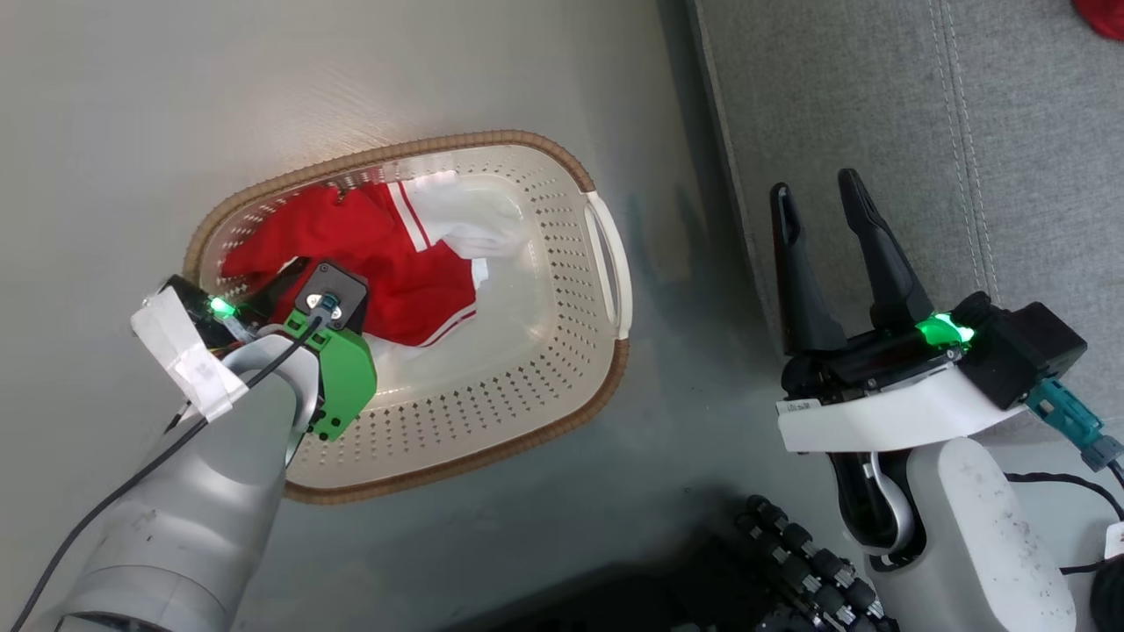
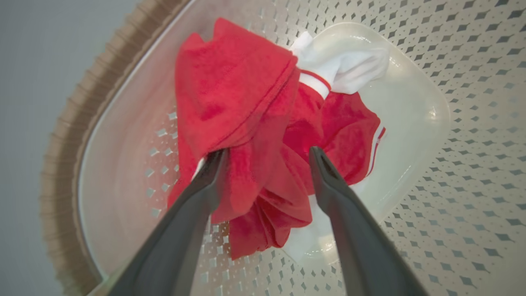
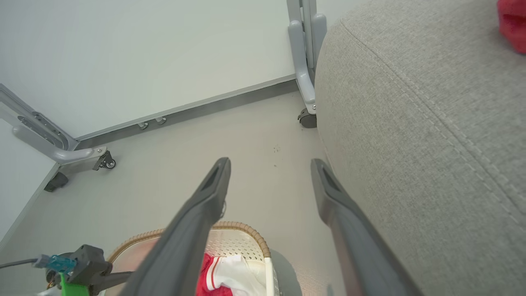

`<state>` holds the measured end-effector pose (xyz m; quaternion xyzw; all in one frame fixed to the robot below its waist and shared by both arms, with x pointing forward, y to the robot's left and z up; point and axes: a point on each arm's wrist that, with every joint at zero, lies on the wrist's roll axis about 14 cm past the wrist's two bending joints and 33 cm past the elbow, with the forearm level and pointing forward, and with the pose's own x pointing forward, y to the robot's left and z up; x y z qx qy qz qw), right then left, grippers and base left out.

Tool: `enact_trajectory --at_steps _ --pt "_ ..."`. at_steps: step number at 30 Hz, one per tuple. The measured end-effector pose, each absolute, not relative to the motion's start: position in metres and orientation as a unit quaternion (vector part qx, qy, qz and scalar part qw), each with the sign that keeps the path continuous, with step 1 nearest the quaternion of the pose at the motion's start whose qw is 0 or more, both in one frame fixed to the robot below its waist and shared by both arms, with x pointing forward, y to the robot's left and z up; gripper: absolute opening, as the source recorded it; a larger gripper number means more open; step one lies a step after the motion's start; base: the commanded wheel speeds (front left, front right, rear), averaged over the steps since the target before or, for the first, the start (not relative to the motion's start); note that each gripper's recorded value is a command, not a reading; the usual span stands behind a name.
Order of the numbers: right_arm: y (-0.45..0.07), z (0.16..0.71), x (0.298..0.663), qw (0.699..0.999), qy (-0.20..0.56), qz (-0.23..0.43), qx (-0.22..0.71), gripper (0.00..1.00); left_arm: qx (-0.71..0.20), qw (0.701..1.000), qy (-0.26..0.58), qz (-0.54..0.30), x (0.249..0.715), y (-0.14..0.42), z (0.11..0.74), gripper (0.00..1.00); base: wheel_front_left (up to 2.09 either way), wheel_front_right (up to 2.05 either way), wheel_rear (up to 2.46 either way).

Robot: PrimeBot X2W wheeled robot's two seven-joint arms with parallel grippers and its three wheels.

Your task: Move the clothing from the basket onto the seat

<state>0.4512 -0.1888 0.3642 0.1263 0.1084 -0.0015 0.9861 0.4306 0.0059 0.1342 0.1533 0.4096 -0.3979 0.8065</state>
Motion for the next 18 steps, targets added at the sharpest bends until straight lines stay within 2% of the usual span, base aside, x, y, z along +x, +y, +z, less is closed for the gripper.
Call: enact_trajectory --at_steps 10,18 --pt "-0.205 0.355 0.445 0.984 0.124 -0.028 0.127 1.00 0.213 0.769 0.446 -0.406 0.423 0.013 0.095 1.00 0.00 0.00 0.00" --pt "-0.208 0.348 0.442 0.982 0.134 -0.034 0.129 1.00 0.240 0.759 0.462 -0.391 0.427 0.021 0.079 1.00 0.00 0.00 0.00"
